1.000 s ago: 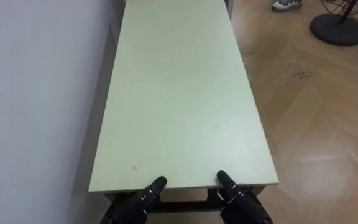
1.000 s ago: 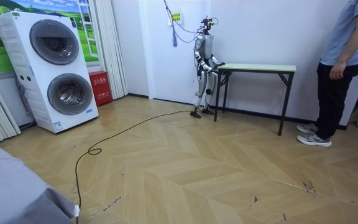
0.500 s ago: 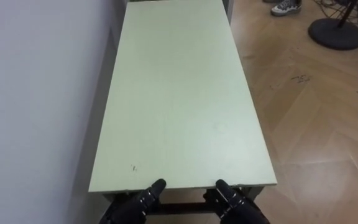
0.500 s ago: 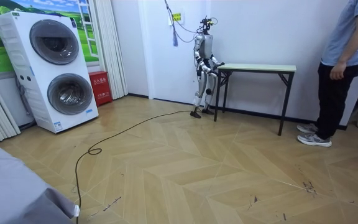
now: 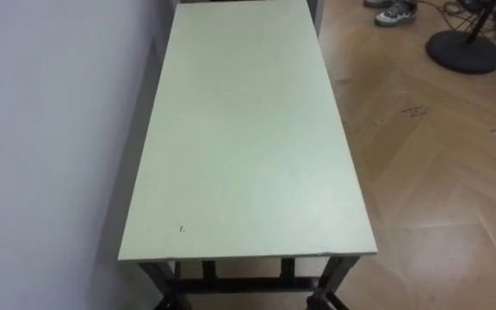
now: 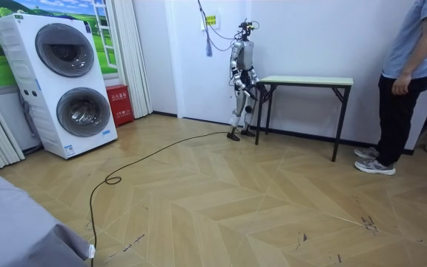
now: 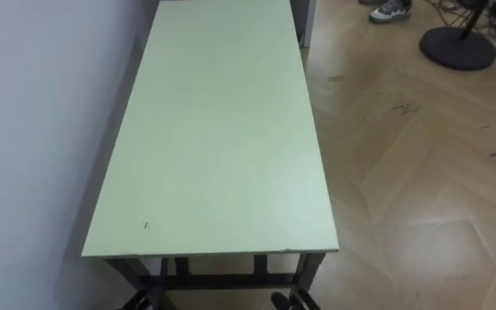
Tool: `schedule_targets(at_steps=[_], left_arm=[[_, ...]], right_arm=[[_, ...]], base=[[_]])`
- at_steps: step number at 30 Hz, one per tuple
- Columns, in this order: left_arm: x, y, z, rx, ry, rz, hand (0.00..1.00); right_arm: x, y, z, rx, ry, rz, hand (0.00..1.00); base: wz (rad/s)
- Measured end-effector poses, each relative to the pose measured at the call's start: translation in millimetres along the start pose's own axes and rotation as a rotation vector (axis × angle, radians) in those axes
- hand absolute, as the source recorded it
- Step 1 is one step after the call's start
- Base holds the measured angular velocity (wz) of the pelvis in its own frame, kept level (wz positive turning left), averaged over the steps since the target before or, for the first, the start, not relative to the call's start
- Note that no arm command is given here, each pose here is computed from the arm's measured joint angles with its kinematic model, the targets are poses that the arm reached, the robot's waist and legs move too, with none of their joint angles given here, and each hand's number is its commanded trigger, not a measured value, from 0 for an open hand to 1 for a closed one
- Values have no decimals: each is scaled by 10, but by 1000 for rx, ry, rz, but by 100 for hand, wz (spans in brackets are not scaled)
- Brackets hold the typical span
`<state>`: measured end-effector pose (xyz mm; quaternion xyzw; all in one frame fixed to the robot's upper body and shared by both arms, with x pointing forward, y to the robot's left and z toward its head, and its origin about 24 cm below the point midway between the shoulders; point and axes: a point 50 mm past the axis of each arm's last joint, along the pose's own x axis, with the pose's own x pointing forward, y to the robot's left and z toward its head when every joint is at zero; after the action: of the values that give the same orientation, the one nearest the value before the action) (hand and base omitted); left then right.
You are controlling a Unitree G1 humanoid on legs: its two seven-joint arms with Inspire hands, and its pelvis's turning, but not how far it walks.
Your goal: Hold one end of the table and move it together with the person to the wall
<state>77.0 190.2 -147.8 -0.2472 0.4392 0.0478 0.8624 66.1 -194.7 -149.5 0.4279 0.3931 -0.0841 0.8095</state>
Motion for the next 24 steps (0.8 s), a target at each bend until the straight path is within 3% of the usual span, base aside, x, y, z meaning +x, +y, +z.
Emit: schedule_targets(at_steps=[14, 24], left_arm=[[-184, 246, -271, 8, 81, 113, 0], [-247, 369, -332, 21, 96, 215, 0]], right_arm=[[-197, -362, 9, -19, 23, -176, 0], [-499, -672, -215, -7, 114, -377, 0]], base=[[3], [-7]])
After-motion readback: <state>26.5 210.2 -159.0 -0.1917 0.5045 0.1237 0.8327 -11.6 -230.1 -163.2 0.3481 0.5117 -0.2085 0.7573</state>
